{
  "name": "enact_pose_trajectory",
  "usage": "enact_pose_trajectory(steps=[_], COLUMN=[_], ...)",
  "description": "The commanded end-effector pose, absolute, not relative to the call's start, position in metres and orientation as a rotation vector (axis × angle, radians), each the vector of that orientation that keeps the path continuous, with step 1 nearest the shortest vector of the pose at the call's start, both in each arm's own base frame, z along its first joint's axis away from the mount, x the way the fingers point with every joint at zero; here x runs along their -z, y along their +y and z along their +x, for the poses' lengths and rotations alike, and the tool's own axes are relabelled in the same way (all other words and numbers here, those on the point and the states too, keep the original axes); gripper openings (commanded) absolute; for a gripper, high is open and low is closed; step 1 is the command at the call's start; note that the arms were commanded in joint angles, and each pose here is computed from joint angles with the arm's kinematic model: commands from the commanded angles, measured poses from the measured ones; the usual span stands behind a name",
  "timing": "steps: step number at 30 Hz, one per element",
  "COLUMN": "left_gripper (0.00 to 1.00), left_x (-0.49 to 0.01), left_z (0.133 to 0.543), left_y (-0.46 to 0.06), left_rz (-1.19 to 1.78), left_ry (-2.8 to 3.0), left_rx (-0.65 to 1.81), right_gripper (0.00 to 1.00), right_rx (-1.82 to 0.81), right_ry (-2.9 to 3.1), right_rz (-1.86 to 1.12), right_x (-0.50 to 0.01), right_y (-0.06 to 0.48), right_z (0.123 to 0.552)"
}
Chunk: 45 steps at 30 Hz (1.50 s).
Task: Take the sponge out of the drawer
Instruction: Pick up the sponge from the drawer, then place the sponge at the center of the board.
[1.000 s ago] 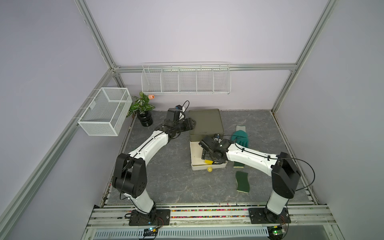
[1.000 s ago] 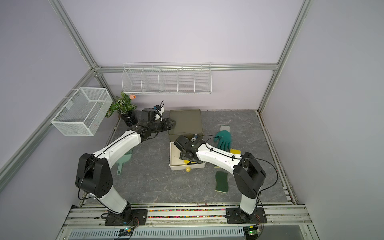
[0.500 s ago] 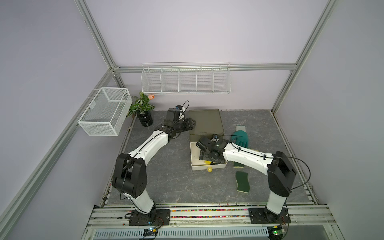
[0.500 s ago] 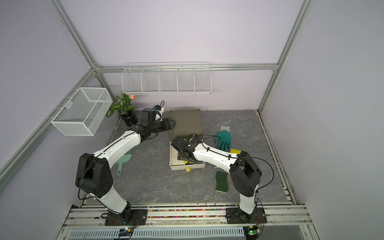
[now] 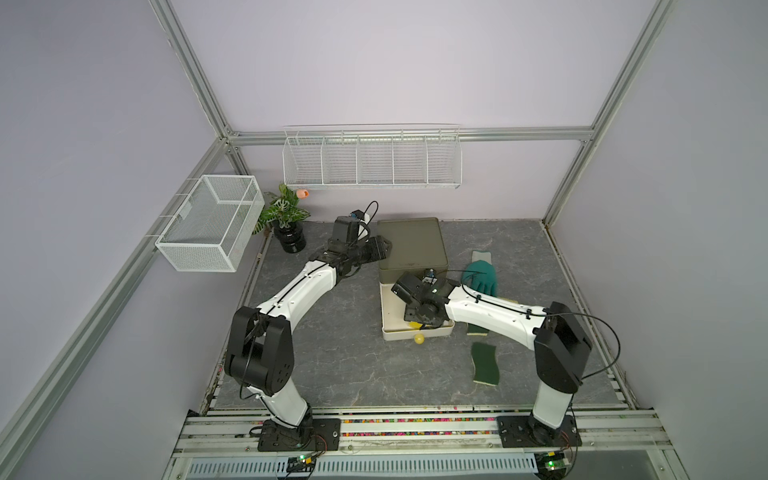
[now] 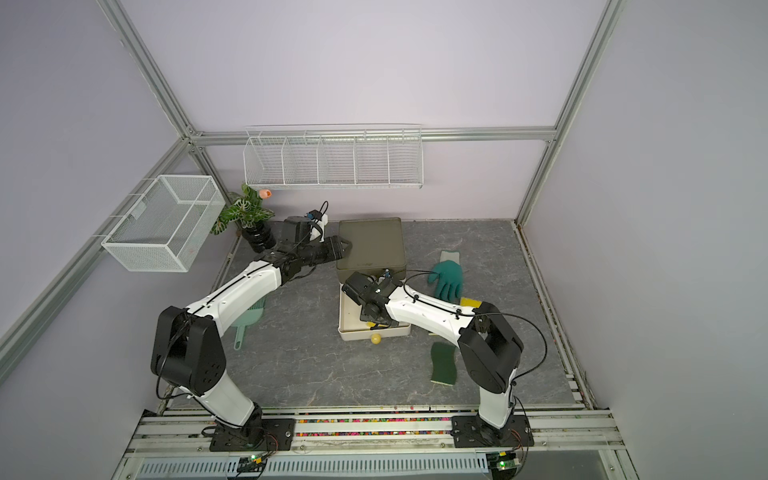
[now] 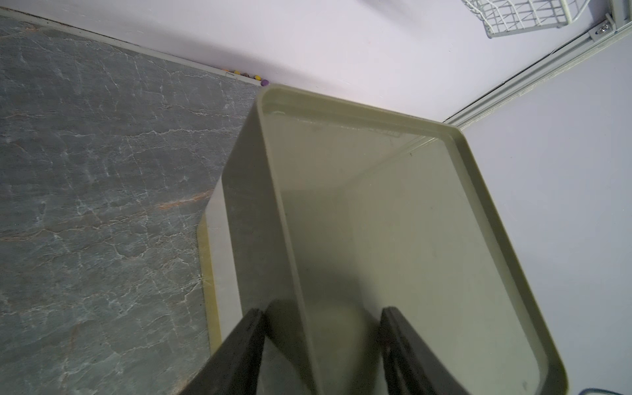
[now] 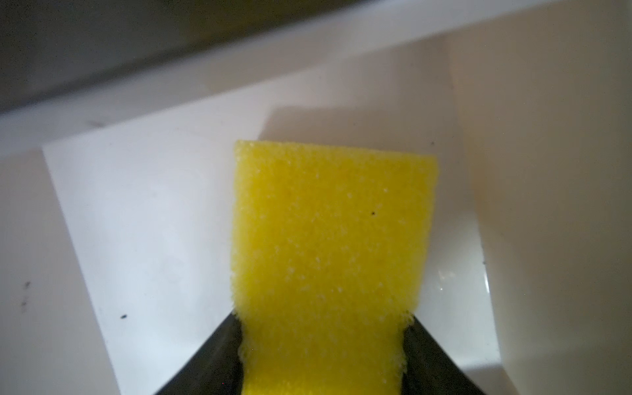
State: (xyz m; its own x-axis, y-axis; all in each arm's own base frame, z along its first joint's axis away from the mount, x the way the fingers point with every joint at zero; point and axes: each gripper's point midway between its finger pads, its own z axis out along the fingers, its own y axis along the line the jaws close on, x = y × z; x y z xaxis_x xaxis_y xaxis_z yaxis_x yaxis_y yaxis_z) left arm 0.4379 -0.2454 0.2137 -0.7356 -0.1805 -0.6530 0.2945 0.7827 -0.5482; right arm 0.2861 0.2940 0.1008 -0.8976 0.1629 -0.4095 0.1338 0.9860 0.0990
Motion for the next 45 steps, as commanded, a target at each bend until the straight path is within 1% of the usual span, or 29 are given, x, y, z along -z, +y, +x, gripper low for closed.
enact_pose_trajectory(steps=[1,10,16,30,38,45], left_gripper=[0.58,0.58,0.58,0.57,0.58,0.58], left_x=[-0.162,-0.161,-0.161,-0.161,-0.162,-0.162], left_z=[0.410,0.409,0.408,0.408,0.409,0.409], left_y=[-0.256,-0.256,-0.255,-0.255,-0.256,-0.255], left_rz=[0.137,0.136,0.136,0.137,0.133,0.132], left_ry=[2.434,2.435,2.435,2.435,2.432,2.432], left_rx=[0.873,0.873,0.870,0.871,0.877,0.876], right_gripper=[0.62,0.62,0.61,0.61,0.61,0.62], right_rx=[-0.176,-0.246,-0.283,-0.402,-0.440,-0.432], right_ry=[2.635,2.565,2.554,2.544,2.572,2.559], right_rz=[0.222,0.179,0.155,0.053,0.018,0.012], right_x=[-0.119,-0.157,-0.171,-0.206,-0.206,-0.207], right_y=[0.302,0.303,0.305,0.302,0.288,0.262], right_z=[0.305,0.309,0.309,0.290,0.271,0.255])
